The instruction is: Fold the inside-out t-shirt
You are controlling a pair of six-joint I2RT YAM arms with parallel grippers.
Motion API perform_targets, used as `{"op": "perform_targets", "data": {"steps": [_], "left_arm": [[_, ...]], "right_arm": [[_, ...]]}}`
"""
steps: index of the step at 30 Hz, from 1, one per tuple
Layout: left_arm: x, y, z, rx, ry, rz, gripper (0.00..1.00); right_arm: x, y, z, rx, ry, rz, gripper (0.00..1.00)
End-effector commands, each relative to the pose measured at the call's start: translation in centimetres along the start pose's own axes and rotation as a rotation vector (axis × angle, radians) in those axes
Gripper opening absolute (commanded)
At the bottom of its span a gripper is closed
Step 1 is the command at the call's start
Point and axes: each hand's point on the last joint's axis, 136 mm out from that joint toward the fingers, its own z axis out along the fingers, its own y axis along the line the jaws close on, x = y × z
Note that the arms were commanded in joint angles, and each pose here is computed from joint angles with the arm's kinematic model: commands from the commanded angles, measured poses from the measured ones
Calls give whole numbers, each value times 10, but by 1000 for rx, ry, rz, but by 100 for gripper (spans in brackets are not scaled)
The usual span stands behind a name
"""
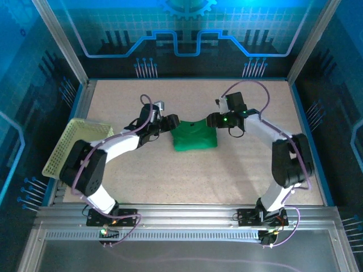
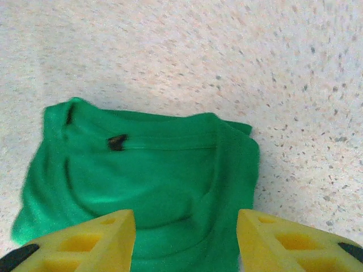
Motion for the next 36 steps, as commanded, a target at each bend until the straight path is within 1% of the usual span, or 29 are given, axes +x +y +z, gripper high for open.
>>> {"op": "perform_targets", "data": {"steps": [1, 4, 6, 8, 10, 12, 13, 15, 16, 21, 25, 26, 28, 30, 32, 36], "left_arm": [[23, 27, -20, -91, 22, 0, 63], [26, 39, -47, -118, -33, -1, 65], [21, 39, -69, -118, -96, 15, 68], [17, 45, -87, -140, -142, 25, 74], [13, 50, -100, -153, -172, 28, 77], [12, 57, -109, -165, -187, 16, 80], [10, 60, -114, -169, -199, 9, 82], [8, 63, -120, -165, -216, 2, 89], [8, 64, -122, -163, -221, -2, 99], [6, 65, -131, -167, -236, 8, 99], [5, 71, -132, -179, -242, -1, 99], [5, 73, -133, -184, -243, -3, 99], [3, 74, -134, -187, -247, -7, 99], [3, 75, -134, -191, -246, -8, 99], [3, 77, -136, -196, -249, -7, 99], [1, 81, -141, -206, -262, -3, 99]], "right_arm": [[29, 26, -11, 71, 67, -143, 52], [50, 52, -4, 120, 113, -230, 55], [62, 63, 6, 161, 153, -264, 59], [72, 69, 18, 188, 193, -285, 62], [77, 73, 30, 199, 217, -287, 64], [81, 69, 42, 228, 250, -275, 66], [84, 63, 50, 249, 276, -273, 67], [86, 49, 60, 280, 308, -260, 67], [85, 38, 64, 299, 317, -252, 67], [70, -19, 60, 377, 337, -191, 66], [50, -69, 49, 415, 318, -111, 66], [45, -79, 46, 403, 321, -77, 65], [34, -100, 40, 418, 305, -75, 66], [25, -122, 32, 438, 331, -58, 66], [17, -146, 30, 447, 332, -50, 66], [8, -198, 24, 495, 336, -29, 65]]}}
